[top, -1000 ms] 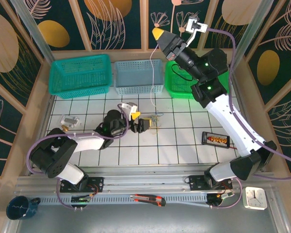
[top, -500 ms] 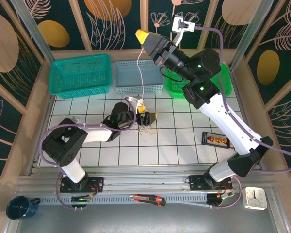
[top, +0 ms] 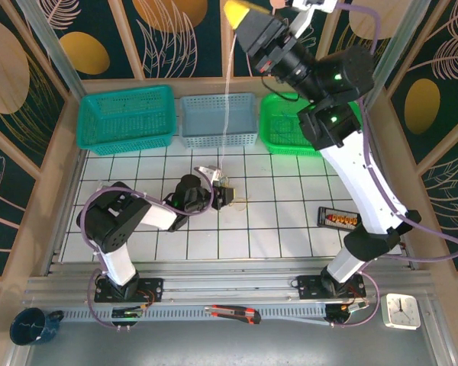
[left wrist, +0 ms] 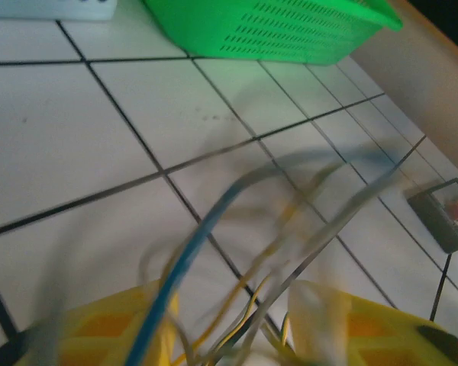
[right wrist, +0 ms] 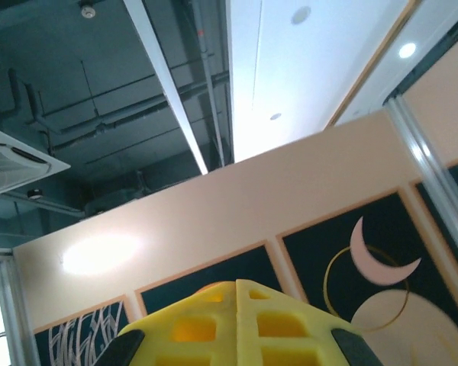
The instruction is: Untangle the cables
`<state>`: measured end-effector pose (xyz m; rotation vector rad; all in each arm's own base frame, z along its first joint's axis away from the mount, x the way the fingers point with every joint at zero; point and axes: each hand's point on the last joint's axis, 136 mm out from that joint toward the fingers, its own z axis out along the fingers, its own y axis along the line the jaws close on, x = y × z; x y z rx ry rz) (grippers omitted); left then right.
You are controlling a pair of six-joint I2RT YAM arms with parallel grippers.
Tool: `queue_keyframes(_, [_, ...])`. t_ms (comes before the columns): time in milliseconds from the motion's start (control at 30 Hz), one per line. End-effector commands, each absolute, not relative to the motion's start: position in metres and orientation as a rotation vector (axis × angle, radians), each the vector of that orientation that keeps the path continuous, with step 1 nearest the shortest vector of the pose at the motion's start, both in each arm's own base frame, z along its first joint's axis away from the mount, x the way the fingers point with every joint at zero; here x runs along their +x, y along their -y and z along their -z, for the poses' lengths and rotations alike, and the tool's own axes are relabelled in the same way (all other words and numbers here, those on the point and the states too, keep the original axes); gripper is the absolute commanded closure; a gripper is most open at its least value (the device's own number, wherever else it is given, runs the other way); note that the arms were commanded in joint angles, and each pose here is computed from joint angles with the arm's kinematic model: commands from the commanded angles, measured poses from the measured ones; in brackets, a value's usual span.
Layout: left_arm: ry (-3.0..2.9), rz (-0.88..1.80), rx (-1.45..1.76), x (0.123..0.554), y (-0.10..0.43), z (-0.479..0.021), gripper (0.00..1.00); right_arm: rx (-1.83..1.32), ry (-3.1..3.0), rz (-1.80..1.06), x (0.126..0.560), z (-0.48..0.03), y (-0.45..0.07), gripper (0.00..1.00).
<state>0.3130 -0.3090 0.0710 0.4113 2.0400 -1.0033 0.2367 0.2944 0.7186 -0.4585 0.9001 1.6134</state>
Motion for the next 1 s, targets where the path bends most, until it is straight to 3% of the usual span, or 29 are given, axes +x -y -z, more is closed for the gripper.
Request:
queue_keyframes(0, [-2.04,0.995,0.403,0.309,0.305,-0.06,0.64,-0.438,-0.849,-1.586,0.245,-0.736,-0.27,1.0])
queue_keyframes(200, [-2.075,0.992,0.392,0.303,0.3,-0.044,0.81,-0.364,-0.785,-1.582,0.263,-0.751,-0.227,1.0])
queue_keyframes(433, [-2.096,0.987,0.389,0.301,0.298,-0.035,1.0,-0.354,-0.731,-1.541,0.256,-0.763,-0.204,1.0])
queue_keyframes(733, [-2.111,0.985,0.385,0.296,0.295,-0.029,1.0,-0.316,-0.668,-1.455,0.242,-0.781,-0.169,1.0])
queue_keyframes(967, [-2.097,0.995,0.384,0.297,0.296,-0.036,1.0,-0.364,-0.777,-1.591,0.264,-0.749,-0.203,1.0])
